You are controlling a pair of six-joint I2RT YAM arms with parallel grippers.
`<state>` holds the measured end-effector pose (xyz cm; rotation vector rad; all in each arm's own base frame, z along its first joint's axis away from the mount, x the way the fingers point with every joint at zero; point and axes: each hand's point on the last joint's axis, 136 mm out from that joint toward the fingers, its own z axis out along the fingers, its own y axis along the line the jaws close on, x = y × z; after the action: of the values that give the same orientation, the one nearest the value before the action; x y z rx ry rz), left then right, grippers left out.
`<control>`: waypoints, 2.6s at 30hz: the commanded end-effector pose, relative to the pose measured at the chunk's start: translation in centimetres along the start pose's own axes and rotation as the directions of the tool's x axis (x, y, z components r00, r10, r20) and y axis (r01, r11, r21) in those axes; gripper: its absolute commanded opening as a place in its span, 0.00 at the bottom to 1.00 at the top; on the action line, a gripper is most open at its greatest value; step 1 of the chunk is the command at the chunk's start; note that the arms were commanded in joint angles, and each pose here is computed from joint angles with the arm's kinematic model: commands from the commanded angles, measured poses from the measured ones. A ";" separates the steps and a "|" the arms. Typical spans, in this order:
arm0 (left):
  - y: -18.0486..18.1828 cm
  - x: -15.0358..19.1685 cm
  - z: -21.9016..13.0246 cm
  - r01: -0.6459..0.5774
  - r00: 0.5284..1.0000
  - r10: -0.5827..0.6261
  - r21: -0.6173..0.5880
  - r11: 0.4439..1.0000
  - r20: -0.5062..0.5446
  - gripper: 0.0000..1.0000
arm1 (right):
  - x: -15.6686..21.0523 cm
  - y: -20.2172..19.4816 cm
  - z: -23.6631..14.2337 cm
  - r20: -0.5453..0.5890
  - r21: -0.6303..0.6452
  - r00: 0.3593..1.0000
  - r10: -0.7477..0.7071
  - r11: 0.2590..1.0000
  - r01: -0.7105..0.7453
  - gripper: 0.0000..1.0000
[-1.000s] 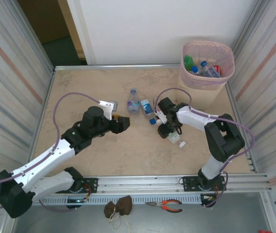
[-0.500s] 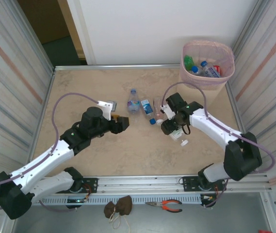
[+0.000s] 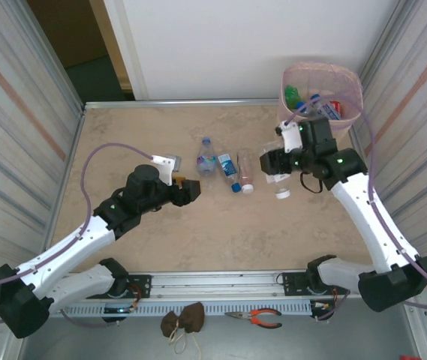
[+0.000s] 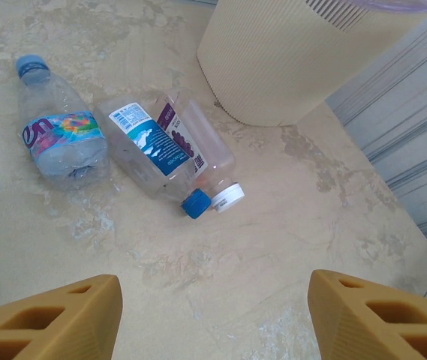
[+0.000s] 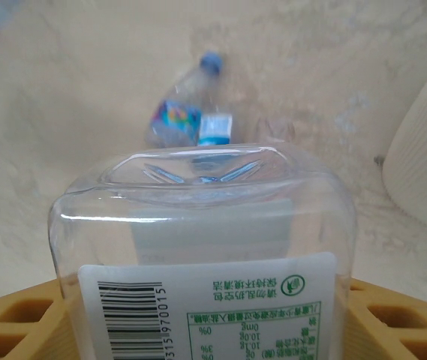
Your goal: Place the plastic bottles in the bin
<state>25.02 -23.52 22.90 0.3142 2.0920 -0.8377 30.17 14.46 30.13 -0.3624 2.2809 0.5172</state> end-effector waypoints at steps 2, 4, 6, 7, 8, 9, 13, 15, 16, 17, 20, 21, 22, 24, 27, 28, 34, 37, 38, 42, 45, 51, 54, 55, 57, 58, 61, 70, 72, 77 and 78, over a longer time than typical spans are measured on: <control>-0.1 -0.5 -0.1 -0.014 1.000 0.014 0.009 1.000 0.022 0.67 | -6.3 1.3 -3.1 0.215 -0.143 0.966 0.144 0.983 -0.114 0.55; 0.0 -0.4 -0.2 -0.014 1.000 0.013 0.010 1.000 0.022 0.67 | -8.7 1.1 -3.9 0.283 -0.187 0.937 0.203 0.970 -0.154 0.53; 0.0 -0.5 -0.2 -0.016 1.000 0.016 0.009 1.000 0.022 0.67 | -11.1 0.4 -4.5 0.340 -0.221 0.903 0.262 0.956 -0.195 0.49; -0.1 -0.5 -0.3 -0.017 1.000 0.016 0.010 1.000 0.023 0.67 | -12.2 -0.2 -4.6 0.364 -0.231 0.883 0.297 0.947 -0.223 0.46; 0.0 -0.4 -0.3 -0.016 1.000 0.016 0.008 1.000 0.023 0.67 | -13.2 -0.9 -4.7 0.382 -0.238 0.862 0.334 0.937 -0.257 0.43; 0.0 -0.5 -0.4 -0.016 1.000 0.016 0.008 1.000 0.025 0.67 | -14.2 -1.7 -4.7 0.394 -0.253 0.837 0.380 0.920 -0.299 0.41; 0.2 -0.4 -0.6 -0.011 0.999 0.011 0.001 1.000 0.035 0.67 | -18.1 -6.0 -4.9 0.458 -0.322 0.688 0.563 0.826 -0.462 0.37; 0.3 -0.3 -0.5 -0.006 0.999 0.006 0.001 1.000 0.036 0.67 | -19.6 -8.3 -4.8 0.490 -0.363 0.598 0.634 0.772 -0.522 0.36; 0.2 -0.3 -0.5 -0.006 0.999 0.006 0.004 1.000 0.035 0.67 | -20.3 -9.8 -4.6 0.504 -0.380 0.542 0.673 0.736 -0.560 0.35; 0.2 -0.3 -0.5 -0.006 0.999 0.006 0.003 1.000 0.032 0.67 | -20.7 -11.0 -4.6 0.516 -0.398 0.494 0.700 0.706 -0.586 0.35; 0.3 -0.3 -0.7 -0.007 0.999 0.007 -0.004 1.000 0.032 0.67 | -21.9 -14.9 -4.4 0.537 -0.460 0.325 0.778 0.594 -0.660 0.35; 0.4 -0.3 -0.7 -0.009 0.999 0.009 -0.007 1.000 0.034 0.67 | -22.1 -16.3 -4.3 0.537 -0.482 0.258 0.803 0.543 -0.688 0.36; 0.5 -0.3 -0.8 -0.010 0.999 0.010 -0.011 1.000 0.038 0.67 | -22.0 -17.5 -3.9 0.536 -0.480 0.207 0.819 0.497 -0.723 0.36; 0.6 -0.2 -0.8 -0.010 0.999 0.011 -0.018 1.000 0.038 0.68 | -21.6 -19.7 -3.5 0.555 -0.460 0.117 0.824 0.421 -0.782 0.42; 0.7 -0.1 -0.7 -0.009 0.999 0.009 -0.019 1.000 0.033 0.68 | -20.4 -22.6 -2.8 0.584 -0.422 -0.004 0.812 0.300 -0.856 0.43; 0.7 -0.1 -0.7 -0.008 0.999 0.008 -0.018 1.000 0.030 0.68 | -19.8 -23.5 -2.7 0.599 -0.413 -0.053 0.799 0.251 -0.875 0.43; 0.8 0.2 -0.2 -0.002 1.000 0.003 -0.014 1.000 0.012 0.68 | -17.6 -26.7 -2.1 0.662 -0.339 -0.203 0.721 0.047 -0.940 0.46; 0.8 0.1 0.0 0.002 1.000 -0.002 -0.009 1.000 0.012 0.68 | -16.1 -27.8 -1.0 0.674 -0.306 -0.252 0.695 -0.047 -0.951 0.48; 0.8 0.1 0.1 0.002 1.000 -0.002 -0.006 1.000 0.008 0.68 | -15.9 -28.1 -0.7 0.675 -0.301 -0.262 0.690 -0.067 -0.951 0.48; 0.8 0.2 0.1 0.004 1.000 -0.004 -0.006 1.000 -0.002 0.68 | -14.7 -29.0 0.7 0.693 -0.245 -0.262 0.671 -0.123 -0.962 0.50; 0.8 0.3 0.0 0.005 1.000 -0.005 -0.006 1.000 -0.001 0.68 | -14.0 -29.7 2.4 0.683 -0.227 -0.276 0.677 -0.162 -0.960 0.51; 1.0 0.4 -0.4 0.013 1.000 -0.013 -0.009 1.000 0.004 0.68 | -12.9 -30.4 4.6 0.693 -0.192 -0.278 0.665 -0.202 -0.960 0.52; 1.1 0.5 -0.5 0.012 1.000 -0.012 -0.014 1.000 -0.002 0.68 | -12.5 -30.8 5.6 0.704 -0.182 -0.278 0.653 -0.212 -0.960 0.55; 1.1 0.5 -0.6 0.010 1.000 -0.010 -0.016 1.000 -0.003 0.68 | -12.4 -30.9 6.0 0.702 -0.179 -0.279 0.655 -0.217 -0.960 0.56; 1.2 0.5 -0.8 0.007 1.000 -0.007 -0.020 1.000 -0.004 0.68 | -12.4 -31.0 6.9 0.689 -0.174 -0.280 0.668 -0.223 -0.959 0.57; 1.3 0.5 -0.8 0.007 1.000 -0.007 -0.023 1.000 -0.005 0.68 | -12.4 -30.9 7.3 0.681 -0.172 -0.280 0.677 -0.224 -0.959 0.57; 1.4 0.3 -0.8 0.013 1.000 -0.013 -0.025 1.000 0.002 0.68 | -12.9 -31.0 7.8 0.675 -0.185 -0.279 0.683 -0.209 -0.960 0.58; 1.3 0.4 -0.2 0.025 1.000 -0.025 -0.013 1.000 -0.004 0.68 | -14.8 -29.9 6.4 0.654 -0.208 -0.258 0.711 -0.159 -0.965 0.75; 1.3 0.4 -0.3 0.026 1.000 -0.026 -0.012 1.000 -0.002 0.68 | -15.4 -29.5 5.8 0.647 -0.216 -0.247 0.721 -0.138 -0.967 0.78; 1.3 0.6 -0.4 0.032 0.999 -0.032 -0.009 0.999 -0.001 0.68 | -16.8 -28.6 4.2 0.623 -0.234 -0.215 0.752 -0.083 -0.969 0.85; 1.3 0.6 -0.5 0.032 0.999 -0.032 -0.008 0.999 0.000 0.68 | -17.0 -28.6 3.9 0.619 -0.235 -0.207 0.758 -0.072 -0.969 0.86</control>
<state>24.94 -22.48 21.69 0.2924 2.1265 -0.8269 56.03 -8.16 30.33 1.7849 1.3940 0.6398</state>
